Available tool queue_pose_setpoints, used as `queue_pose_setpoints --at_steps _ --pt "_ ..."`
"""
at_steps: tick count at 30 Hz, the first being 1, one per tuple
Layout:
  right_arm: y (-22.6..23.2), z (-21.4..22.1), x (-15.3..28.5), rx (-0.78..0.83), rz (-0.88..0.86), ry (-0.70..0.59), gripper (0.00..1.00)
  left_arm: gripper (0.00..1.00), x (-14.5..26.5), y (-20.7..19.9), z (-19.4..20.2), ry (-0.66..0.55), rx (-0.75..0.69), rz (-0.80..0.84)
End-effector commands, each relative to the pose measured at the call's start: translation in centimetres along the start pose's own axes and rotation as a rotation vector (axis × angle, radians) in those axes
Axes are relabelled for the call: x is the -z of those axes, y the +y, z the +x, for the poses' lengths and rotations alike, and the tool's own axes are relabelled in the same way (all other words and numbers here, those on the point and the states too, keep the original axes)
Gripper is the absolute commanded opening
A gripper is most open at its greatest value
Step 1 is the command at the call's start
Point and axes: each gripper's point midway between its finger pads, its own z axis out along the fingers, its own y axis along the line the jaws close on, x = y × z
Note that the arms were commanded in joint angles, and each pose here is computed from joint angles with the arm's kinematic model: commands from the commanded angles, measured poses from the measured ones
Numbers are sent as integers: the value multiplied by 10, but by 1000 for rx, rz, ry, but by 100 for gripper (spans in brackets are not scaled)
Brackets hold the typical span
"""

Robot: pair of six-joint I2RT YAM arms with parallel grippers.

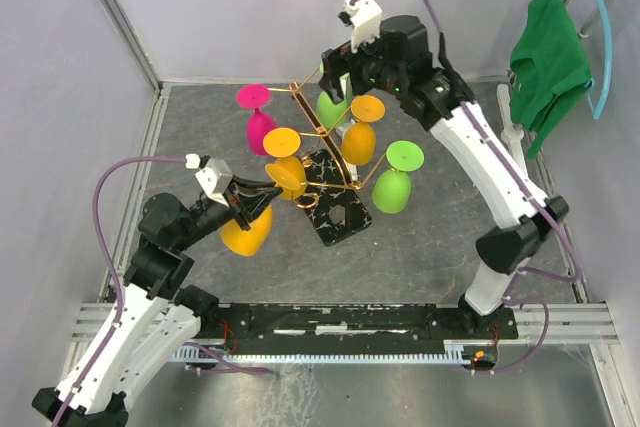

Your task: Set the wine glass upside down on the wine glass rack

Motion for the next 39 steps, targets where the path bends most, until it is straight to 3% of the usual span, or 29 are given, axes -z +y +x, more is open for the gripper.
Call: queue_pose_setpoints --at_steps 1,20,31,39 --pt "20 8 -28 -78 -80 42 100 3 -3 3 -16 -43 -66 -9" --pt "74 39 -89 -118 -167 104 98 3 -7 3 -19 -30 -81 7" --pt "65 59 -110 -81 -82 153 96 3 -5 3 -21 -29 -99 3" --pt "66 62 -134 -77 -80 120 90 3 -6 4 -18 -16 -103 7"
